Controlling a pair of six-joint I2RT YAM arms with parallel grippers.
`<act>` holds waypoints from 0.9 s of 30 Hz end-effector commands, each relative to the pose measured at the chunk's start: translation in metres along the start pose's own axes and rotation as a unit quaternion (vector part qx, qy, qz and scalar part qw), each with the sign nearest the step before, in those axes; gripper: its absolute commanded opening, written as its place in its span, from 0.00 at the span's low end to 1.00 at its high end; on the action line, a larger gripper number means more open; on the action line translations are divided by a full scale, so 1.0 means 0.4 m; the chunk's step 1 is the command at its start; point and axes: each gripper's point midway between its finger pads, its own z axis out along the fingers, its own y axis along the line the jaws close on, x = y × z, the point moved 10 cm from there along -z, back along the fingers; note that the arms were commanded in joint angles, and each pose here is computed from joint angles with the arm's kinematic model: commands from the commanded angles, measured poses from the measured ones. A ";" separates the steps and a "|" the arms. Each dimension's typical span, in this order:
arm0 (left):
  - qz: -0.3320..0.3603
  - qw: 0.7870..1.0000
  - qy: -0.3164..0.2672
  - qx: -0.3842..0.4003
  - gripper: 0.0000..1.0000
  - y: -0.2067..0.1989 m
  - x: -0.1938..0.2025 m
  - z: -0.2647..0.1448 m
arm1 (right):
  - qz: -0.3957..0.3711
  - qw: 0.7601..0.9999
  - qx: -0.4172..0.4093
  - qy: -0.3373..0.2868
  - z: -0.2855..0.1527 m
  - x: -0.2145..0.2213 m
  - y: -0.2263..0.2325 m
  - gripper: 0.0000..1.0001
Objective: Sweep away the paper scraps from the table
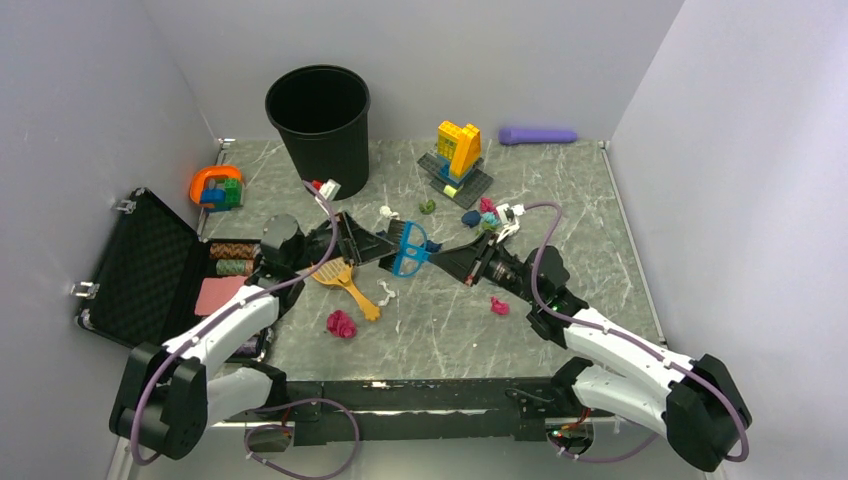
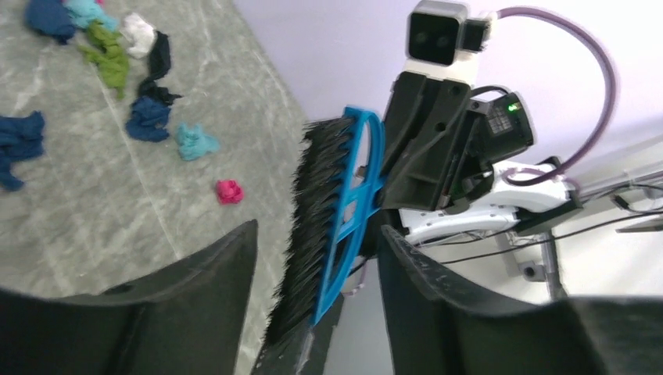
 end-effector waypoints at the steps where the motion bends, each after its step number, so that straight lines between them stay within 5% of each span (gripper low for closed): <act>1: 0.035 0.998 -0.014 -0.041 0.68 -0.005 -0.008 -0.016 | -0.030 0.999 -0.012 -0.023 0.011 -0.050 0.045 0.00; 7: 0.039 0.966 -0.073 -0.243 0.99 0.014 -0.020 -0.090 | -0.066 0.994 0.085 -0.015 -0.014 -0.065 0.030 0.00; 14: -0.031 0.857 -0.199 -0.475 0.99 0.037 -0.007 -0.203 | -0.098 0.969 0.215 -0.071 -0.102 -0.077 0.006 0.00; 23: -0.057 0.847 -0.106 -0.518 0.90 0.118 0.028 -0.165 | -0.091 0.892 0.441 -0.047 -0.157 -0.085 -0.055 0.00; 27: -0.034 0.820 -0.076 -0.567 0.90 0.128 0.067 -0.115 | -0.068 0.842 0.534 -0.037 -0.161 -0.089 -0.076 0.00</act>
